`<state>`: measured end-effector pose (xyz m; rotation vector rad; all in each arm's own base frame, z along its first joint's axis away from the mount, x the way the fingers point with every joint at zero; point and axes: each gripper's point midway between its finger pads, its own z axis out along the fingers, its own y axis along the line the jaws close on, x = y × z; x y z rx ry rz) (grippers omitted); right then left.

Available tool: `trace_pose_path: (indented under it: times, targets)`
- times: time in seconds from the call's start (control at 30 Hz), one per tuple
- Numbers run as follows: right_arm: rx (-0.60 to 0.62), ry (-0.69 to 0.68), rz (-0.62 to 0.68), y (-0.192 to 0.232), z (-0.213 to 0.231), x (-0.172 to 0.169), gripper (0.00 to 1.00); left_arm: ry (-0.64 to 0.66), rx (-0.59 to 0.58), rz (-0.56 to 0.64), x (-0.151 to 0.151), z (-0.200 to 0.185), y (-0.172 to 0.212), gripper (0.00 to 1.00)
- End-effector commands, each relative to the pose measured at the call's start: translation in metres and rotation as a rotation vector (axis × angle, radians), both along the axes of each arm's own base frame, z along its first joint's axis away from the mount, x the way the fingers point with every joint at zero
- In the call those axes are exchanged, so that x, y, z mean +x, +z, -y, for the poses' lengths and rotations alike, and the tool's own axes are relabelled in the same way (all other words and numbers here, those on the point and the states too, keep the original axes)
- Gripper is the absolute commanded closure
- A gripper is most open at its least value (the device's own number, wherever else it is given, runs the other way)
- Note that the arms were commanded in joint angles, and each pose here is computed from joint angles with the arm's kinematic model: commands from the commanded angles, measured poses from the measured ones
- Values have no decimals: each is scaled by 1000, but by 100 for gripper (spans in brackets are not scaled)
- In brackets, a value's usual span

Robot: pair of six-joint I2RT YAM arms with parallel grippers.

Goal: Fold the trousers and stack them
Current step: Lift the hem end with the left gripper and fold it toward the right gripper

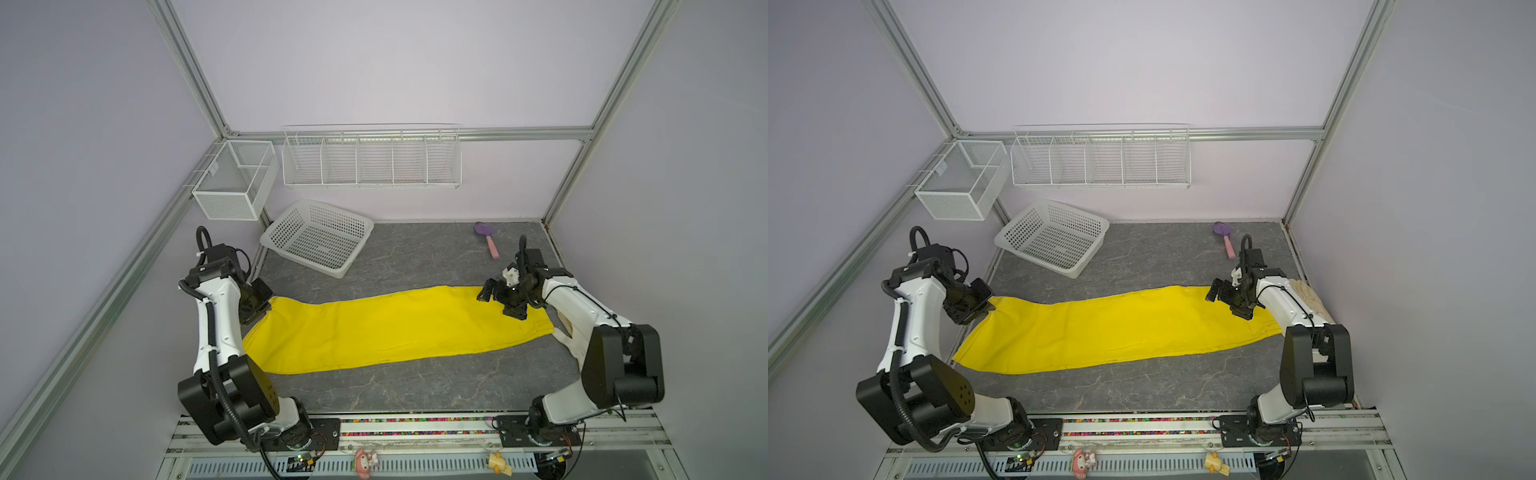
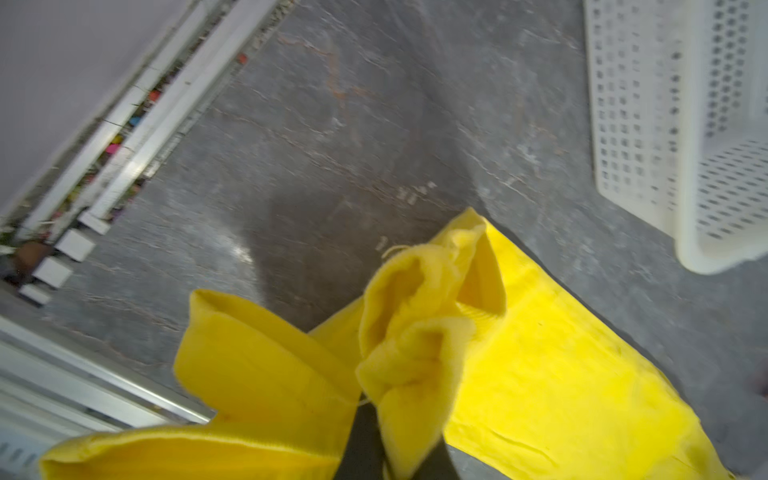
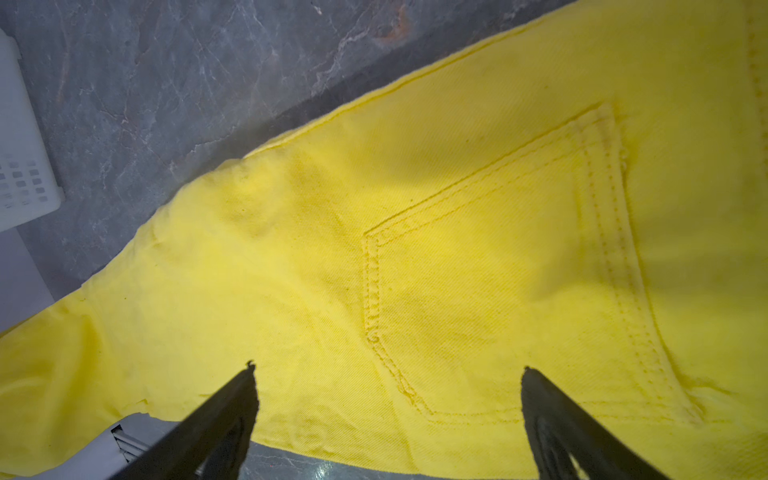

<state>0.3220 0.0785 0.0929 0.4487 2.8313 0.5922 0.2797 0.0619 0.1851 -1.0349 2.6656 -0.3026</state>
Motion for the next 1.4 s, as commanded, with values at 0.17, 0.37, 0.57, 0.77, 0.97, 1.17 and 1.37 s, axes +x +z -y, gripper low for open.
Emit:
trace_pose_path:
  times: [0.17, 0.37, 0.57, 0.77, 0.97, 1.17, 1.37]
  targets:
    - [7, 34, 48, 3, -4, 2, 1, 57, -287, 139, 8, 118, 33, 100]
    - [24, 29, 53, -1, -6, 1, 1, 154, -397, 245, 26, 185, 52, 100]
    - [25, 23, 59, -3, -4, -2, 1, 126, -463, 221, 47, 251, 39, 100]
    - [30, 11, 61, -5, 1, -5, 1, 49, -469, 184, 70, 309, 28, 100]
    - [39, 0, 61, -7, 5, -6, 1, -35, -478, 120, 81, 358, 4, 100]
    - [44, -12, 60, -9, 11, -8, 1, -143, -464, 81, 77, 397, -3, 100]
    - [50, -16, 54, -12, 11, -8, 1, -209, -489, 27, 78, 424, -29, 100]
